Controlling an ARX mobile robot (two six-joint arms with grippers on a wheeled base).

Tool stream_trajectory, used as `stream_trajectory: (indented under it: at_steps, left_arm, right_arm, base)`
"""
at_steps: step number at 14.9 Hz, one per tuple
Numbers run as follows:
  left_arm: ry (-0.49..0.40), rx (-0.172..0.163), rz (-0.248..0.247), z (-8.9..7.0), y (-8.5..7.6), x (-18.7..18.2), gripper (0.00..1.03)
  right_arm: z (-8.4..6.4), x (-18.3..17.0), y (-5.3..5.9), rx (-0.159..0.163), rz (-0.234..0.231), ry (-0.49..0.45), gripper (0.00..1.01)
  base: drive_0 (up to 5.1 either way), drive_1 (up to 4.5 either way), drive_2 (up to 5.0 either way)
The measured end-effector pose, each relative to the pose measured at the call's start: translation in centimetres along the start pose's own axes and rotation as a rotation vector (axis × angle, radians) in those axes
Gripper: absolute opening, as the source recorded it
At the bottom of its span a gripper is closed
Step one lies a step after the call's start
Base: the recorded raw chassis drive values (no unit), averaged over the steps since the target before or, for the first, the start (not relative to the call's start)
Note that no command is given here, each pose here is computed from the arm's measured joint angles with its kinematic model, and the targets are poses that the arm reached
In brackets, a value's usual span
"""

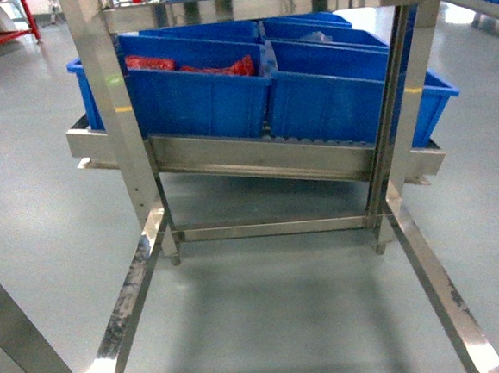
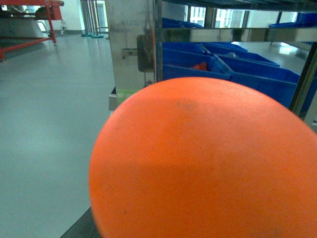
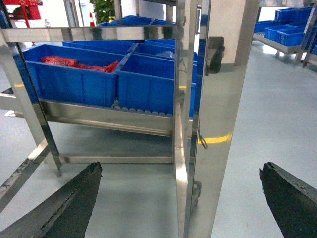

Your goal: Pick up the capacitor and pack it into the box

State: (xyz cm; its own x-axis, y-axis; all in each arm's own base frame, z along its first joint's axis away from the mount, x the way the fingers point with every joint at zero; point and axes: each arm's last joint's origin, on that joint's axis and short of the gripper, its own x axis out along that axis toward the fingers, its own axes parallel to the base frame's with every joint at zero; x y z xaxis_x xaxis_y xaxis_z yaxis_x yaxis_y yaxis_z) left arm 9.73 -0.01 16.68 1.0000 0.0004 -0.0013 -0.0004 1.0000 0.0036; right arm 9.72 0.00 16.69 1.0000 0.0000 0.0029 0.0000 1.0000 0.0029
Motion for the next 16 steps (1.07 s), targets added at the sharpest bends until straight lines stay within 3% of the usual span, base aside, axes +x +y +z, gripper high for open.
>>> stream_trajectory:
  at_steps: [14, 16]
  left_arm:
    - [0.0, 0.0, -0.001, 0.0, 0.0, 0.0, 0.44]
    - [0.0, 0.0, -0.002, 0.0, -0.01, 0.0, 0.44]
  right_arm:
    - [0.0, 0.0, 0.0, 0.0, 0.0, 0.0, 0.98]
    - [0.04, 0.0, 0.0, 0.0, -0.001, -0.004, 0.98]
  base:
    - [0.0, 0.0, 0.0]
    - [-4.9, 2.48, 2.5]
